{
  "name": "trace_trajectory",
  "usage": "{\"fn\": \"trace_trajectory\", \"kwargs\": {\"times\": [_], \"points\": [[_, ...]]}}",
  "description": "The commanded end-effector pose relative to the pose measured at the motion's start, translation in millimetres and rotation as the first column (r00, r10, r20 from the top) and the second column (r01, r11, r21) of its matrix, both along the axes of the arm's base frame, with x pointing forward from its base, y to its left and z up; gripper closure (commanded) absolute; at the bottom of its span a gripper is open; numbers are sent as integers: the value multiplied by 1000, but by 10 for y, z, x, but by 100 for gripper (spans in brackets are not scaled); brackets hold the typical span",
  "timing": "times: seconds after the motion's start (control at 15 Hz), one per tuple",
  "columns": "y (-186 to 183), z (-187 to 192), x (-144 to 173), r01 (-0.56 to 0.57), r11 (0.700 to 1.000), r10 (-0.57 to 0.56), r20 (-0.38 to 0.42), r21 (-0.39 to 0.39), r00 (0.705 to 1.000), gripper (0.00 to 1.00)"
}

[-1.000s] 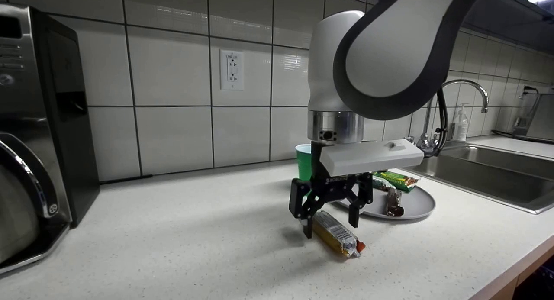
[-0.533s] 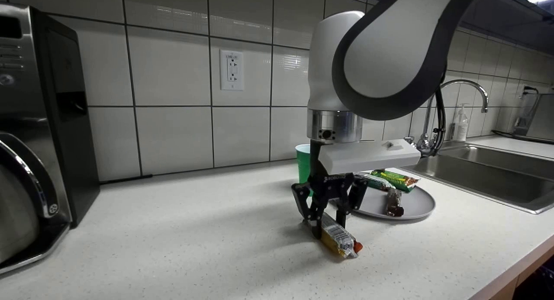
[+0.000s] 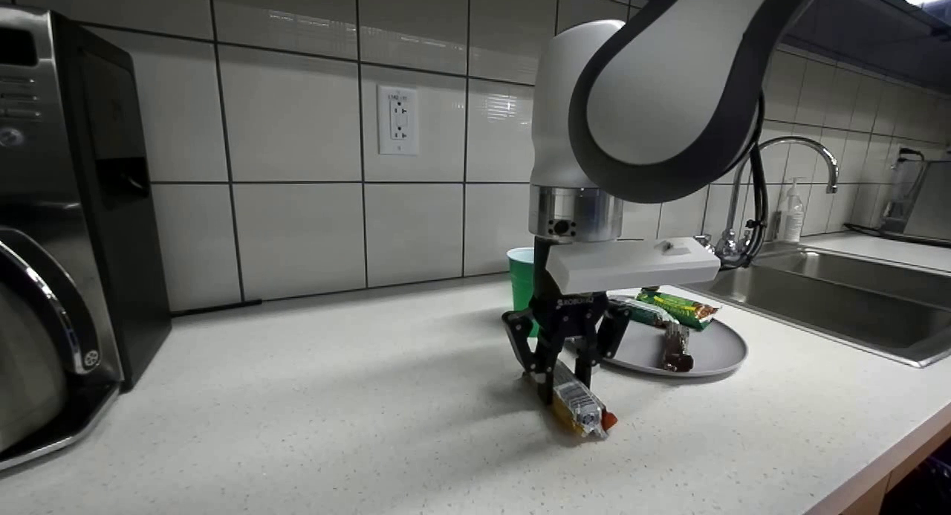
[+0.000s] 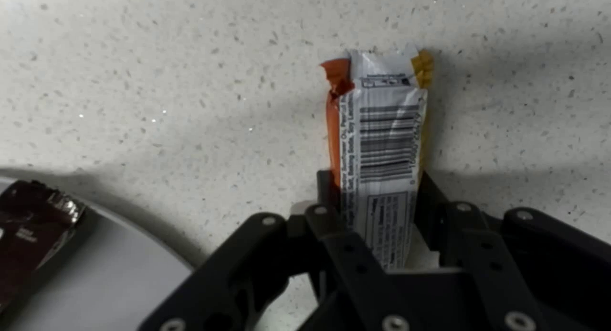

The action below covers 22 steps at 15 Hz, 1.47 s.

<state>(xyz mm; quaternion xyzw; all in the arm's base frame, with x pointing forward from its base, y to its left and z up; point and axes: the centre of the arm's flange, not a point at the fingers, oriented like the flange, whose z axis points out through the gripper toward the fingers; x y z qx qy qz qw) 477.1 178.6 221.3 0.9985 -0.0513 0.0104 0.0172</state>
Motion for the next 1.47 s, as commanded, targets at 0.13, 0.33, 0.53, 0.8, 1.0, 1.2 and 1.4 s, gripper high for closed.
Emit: {"fn": "trace_trajectory", "kwargs": {"times": [0.13, 0.33, 0.53, 0.8, 1.0, 1.2, 1.4], "points": [[-121, 251, 166, 56, 998, -57, 33, 35, 998, 83], [-215, 358, 277, 102, 994, -104, 54, 35, 993, 83], [-373, 423, 387, 150, 988, -152, 72, 31, 986, 83], [-591, 467, 496, 213, 977, -214, 87, 27, 973, 83], [-741, 484, 553, 257, 966, -258, 95, 26, 961, 83], [-882, 499, 589, 303, 953, -304, 101, 26, 947, 83], [-1060, 458, 642, 358, 934, -358, 100, 25, 928, 83]]}}
